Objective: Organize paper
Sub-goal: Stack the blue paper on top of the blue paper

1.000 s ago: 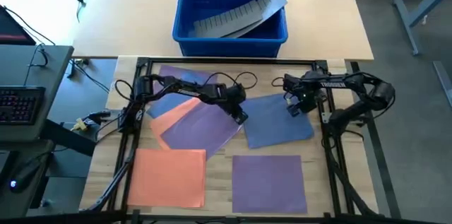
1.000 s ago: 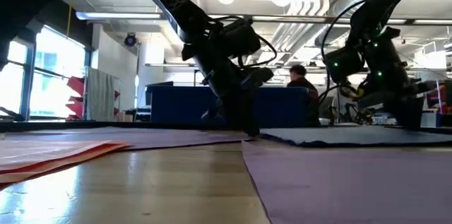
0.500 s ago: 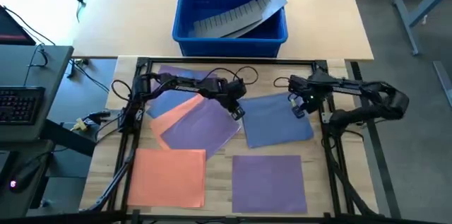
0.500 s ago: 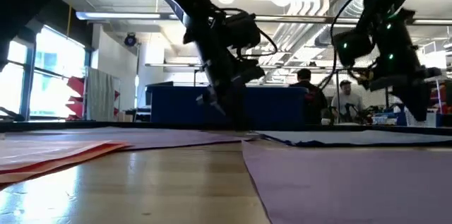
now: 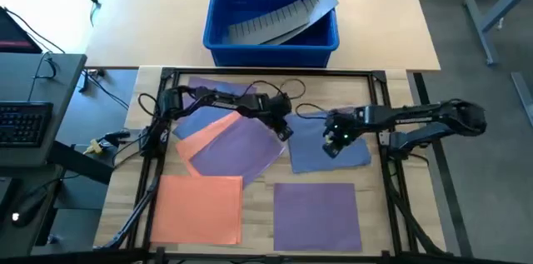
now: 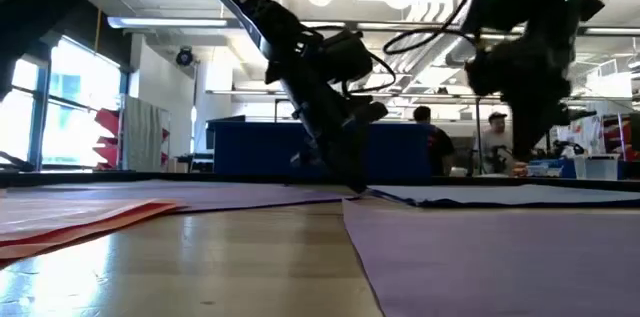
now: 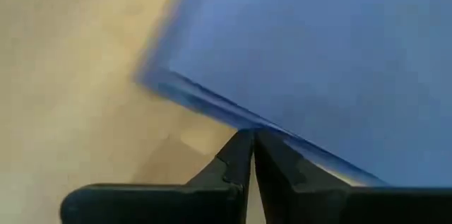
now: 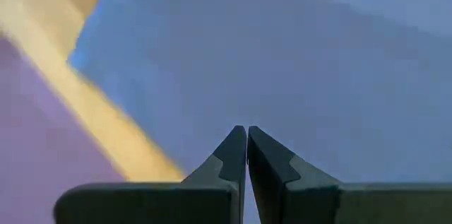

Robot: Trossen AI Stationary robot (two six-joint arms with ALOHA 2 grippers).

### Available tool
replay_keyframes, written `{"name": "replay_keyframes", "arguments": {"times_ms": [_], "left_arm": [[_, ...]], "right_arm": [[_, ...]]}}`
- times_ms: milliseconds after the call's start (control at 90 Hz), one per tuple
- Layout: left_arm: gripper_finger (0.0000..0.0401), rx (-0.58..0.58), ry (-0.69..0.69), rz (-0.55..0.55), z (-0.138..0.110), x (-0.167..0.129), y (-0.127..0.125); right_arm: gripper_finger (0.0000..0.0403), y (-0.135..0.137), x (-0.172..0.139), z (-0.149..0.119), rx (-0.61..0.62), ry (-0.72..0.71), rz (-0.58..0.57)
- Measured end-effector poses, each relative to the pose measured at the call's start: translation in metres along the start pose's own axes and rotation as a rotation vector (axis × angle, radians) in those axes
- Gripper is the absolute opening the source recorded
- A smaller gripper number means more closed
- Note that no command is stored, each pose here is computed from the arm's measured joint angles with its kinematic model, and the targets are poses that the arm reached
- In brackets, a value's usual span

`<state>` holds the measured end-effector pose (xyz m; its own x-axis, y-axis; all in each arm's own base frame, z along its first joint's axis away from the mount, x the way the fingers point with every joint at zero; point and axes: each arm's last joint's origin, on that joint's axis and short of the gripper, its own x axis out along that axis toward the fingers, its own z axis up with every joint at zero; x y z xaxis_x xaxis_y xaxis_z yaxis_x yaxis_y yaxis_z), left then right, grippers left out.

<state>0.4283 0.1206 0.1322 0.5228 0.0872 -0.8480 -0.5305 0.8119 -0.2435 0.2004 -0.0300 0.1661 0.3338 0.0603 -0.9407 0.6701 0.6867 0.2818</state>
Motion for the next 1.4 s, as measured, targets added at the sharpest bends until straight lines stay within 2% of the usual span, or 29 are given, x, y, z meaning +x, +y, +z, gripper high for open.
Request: {"name": "replay_keyframes", "arguments": {"times_ms": [144, 300, 533, 678, 778, 1100, 1233, 1322, 1400], "left_arm": [[0.0, 0.002, -0.001, 0.067, 0.017, -0.026, 0.01], [0.0, 0.089, 0.036, 0.12, 0.022, -0.071, 0.004], [0.0, 0.162, 0.027, 0.171, 0.011, -0.154, -0.019], [0.0, 0.167, -0.035, 0.197, 0.002, -0.197, -0.03], [0.0, 0.149, -0.061, 0.203, -0.005, -0.22, -0.036], [0.0, 0.104, -0.083, 0.262, -0.026, -0.263, -0.038], [0.0, 0.057, -0.042, 0.259, -0.035, -0.275, -0.036], [0.0, 0.039, 0.013, 0.255, -0.045, -0.282, -0.037], [0.0, 0.029, 0.075, 0.255, -0.058, -0.285, -0.038]], "right_arm": [[0.0, -0.01, 0.025, 0.0, 0.037, 0.046, -0.075], [0.0, -0.017, 0.038, 0.001, 0.038, 0.045, -0.129], [0.0, -0.042, 0.038, 0.019, 0.147, -0.083, -0.241], [0.0, -0.062, 0.034, 0.032, 0.128, -0.118, -0.26], [0.0, -0.074, 0.032, 0.037, 0.068, -0.117, -0.262], [0.0, -0.094, 0.025, 0.046, -0.02, -0.119, -0.268], [0.0, -0.088, 0.01, 0.052, -0.019, -0.095, -0.273], [0.0, -0.076, -0.012, 0.065, -0.034, -0.16, -0.257], [0.0, -0.067, -0.028, 0.07, -0.024, -0.158, -0.245]]}}
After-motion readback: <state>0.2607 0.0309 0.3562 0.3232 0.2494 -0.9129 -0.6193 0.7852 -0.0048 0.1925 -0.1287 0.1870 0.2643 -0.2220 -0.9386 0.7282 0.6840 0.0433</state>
